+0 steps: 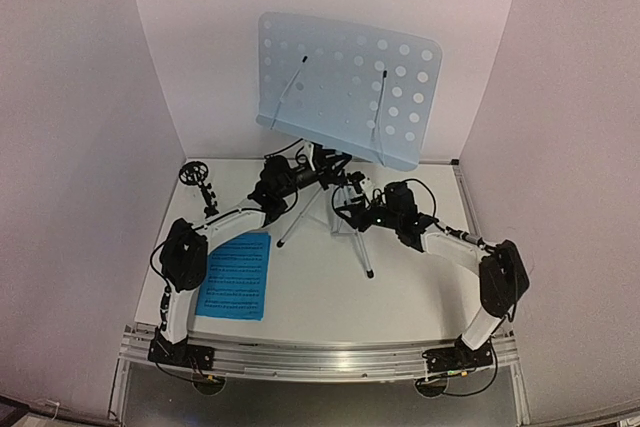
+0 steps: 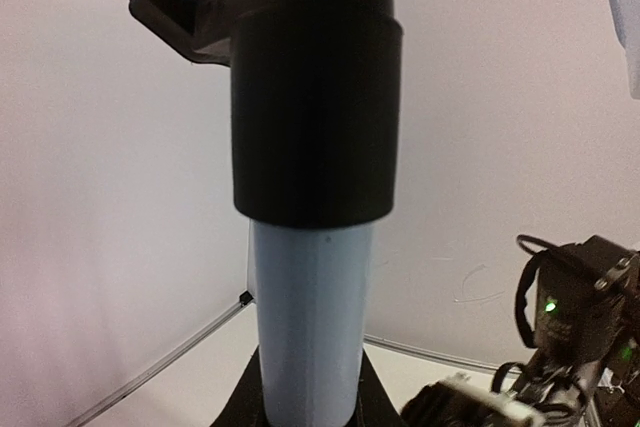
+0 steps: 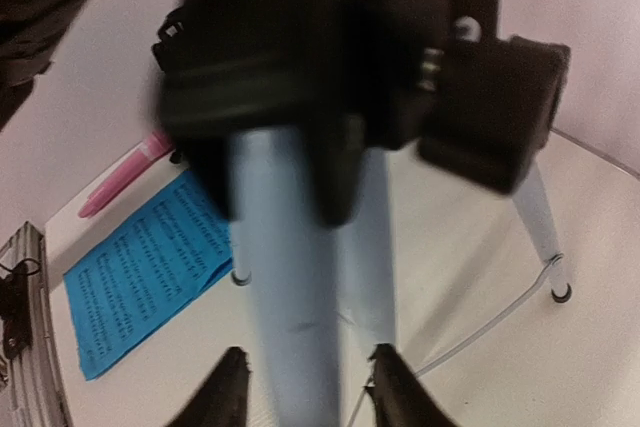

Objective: Pack up the instrument practice props

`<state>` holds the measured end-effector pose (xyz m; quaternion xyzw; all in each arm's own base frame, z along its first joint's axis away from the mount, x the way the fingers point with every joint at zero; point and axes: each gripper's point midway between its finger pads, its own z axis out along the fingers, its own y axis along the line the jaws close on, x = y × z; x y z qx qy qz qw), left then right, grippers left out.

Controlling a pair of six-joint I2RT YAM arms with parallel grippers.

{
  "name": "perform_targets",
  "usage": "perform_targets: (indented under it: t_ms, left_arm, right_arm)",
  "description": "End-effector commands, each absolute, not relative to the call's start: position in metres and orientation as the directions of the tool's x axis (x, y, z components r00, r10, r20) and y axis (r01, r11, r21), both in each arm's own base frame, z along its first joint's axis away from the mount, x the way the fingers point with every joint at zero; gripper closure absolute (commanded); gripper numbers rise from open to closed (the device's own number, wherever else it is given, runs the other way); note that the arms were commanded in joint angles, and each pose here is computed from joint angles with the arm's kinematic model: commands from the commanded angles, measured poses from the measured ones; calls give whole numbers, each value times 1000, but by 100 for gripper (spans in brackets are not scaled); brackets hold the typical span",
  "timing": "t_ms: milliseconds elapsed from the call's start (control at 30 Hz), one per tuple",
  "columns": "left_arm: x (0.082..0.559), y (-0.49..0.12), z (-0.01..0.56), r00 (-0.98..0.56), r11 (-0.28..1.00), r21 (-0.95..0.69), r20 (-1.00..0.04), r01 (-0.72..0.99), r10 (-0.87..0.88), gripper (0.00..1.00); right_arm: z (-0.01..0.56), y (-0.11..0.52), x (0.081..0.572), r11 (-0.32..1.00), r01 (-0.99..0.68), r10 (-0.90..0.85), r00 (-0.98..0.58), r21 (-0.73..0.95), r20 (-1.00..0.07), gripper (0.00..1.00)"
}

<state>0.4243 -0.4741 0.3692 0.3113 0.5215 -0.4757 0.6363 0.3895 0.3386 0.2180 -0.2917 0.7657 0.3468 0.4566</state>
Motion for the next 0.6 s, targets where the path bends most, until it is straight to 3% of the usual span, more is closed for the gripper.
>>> perform_targets:
  t_ms: [0,100,267,567]
  left_arm:
    - [396,-463,457,86,315,-59,-900,947,-427,100]
    - [394,-461,451,87,321,-61,-901,945,-426,100]
    - [392,-462,444,89,313,-54,-901,948,-425,100]
    - [386,-456,504,229,333,58,-835,941,-501,100]
  right_arm:
    - [235,336,423,667,-716,-69,-336,207,-940,79]
    - [246,331,424,684,-703,-43,-306,195,-951,100]
    - [270,324,420,694,-700,-20,-253,169,-967,100]
    - [253,318,426,728,-660,-6,-273,183,-962,100]
